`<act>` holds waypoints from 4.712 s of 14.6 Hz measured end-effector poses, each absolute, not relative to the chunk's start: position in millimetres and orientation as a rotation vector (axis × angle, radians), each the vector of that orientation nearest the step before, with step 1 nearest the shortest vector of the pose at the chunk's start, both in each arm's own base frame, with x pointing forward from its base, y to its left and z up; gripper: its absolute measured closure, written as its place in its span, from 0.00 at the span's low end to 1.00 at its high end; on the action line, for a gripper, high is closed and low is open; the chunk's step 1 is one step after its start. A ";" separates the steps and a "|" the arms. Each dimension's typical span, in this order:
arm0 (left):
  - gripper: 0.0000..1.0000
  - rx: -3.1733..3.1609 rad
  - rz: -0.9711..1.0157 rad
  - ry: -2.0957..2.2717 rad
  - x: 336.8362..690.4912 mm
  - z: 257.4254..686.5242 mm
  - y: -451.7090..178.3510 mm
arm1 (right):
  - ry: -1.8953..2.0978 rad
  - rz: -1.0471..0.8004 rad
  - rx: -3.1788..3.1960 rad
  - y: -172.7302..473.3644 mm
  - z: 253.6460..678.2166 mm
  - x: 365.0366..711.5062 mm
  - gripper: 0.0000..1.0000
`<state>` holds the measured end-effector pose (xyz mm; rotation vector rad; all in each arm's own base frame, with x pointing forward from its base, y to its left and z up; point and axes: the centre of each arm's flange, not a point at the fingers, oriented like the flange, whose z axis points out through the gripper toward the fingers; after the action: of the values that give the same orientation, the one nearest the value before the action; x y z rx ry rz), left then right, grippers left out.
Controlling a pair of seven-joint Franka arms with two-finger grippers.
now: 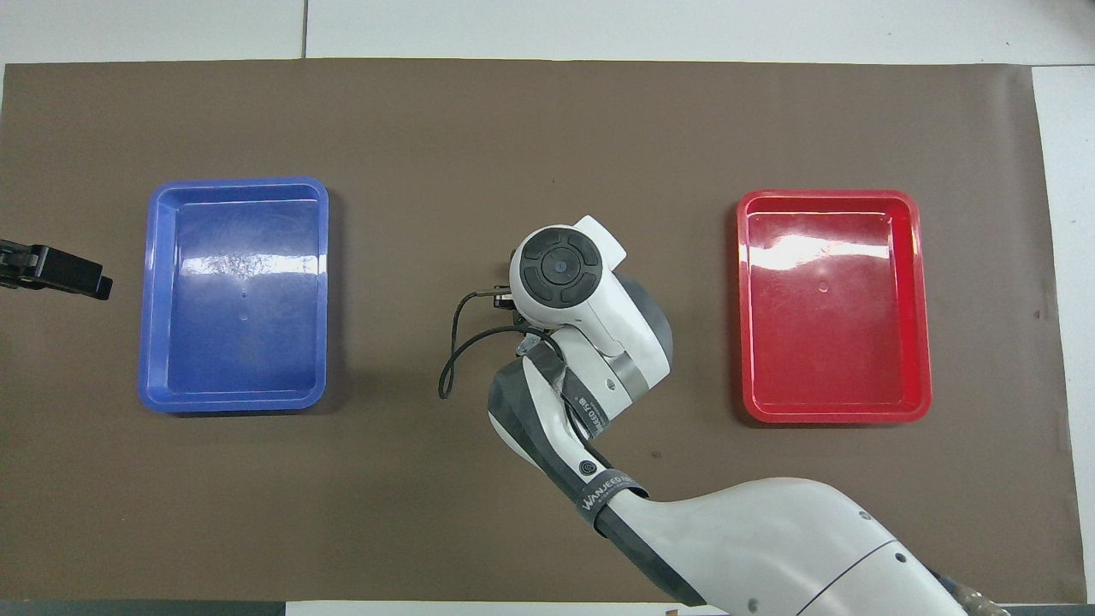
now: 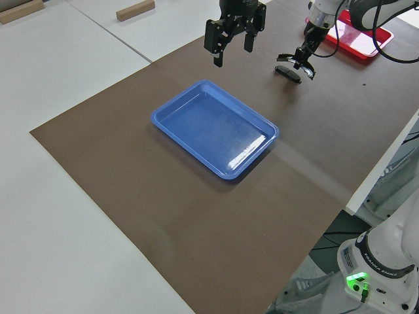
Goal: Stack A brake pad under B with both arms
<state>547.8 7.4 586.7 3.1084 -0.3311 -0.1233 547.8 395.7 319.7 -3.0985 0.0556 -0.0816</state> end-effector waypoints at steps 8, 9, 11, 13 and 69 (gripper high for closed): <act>0.02 3.121 -0.058 -0.282 552.6 590.2 7.6 | 0.053 -0.098 -3.094 396.8 312.1 550.1 0.57; 0.02 3.125 -0.057 -0.239 552.6 590.2 7.6 | 0.052 -0.100 -3.094 396.8 311.8 550.2 0.57; 0.01 3.129 -0.056 -0.189 552.8 590.3 7.6 | 0.051 -0.110 -3.090 397.3 310.9 550.9 0.57; 0.01 3.130 -0.055 -0.177 552.8 590.3 7.6 | 0.050 -0.113 -3.089 397.5 309.7 551.3 0.57; 0.01 3.131 -0.056 -0.168 552.8 590.3 7.6 | 0.117 0.135 -3.187 8.1 635.3 528.0 0.00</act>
<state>552.8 7.6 590.3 3.1306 -0.1681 -0.0558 528.0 8.1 635.3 -3.1868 0.1167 0.1350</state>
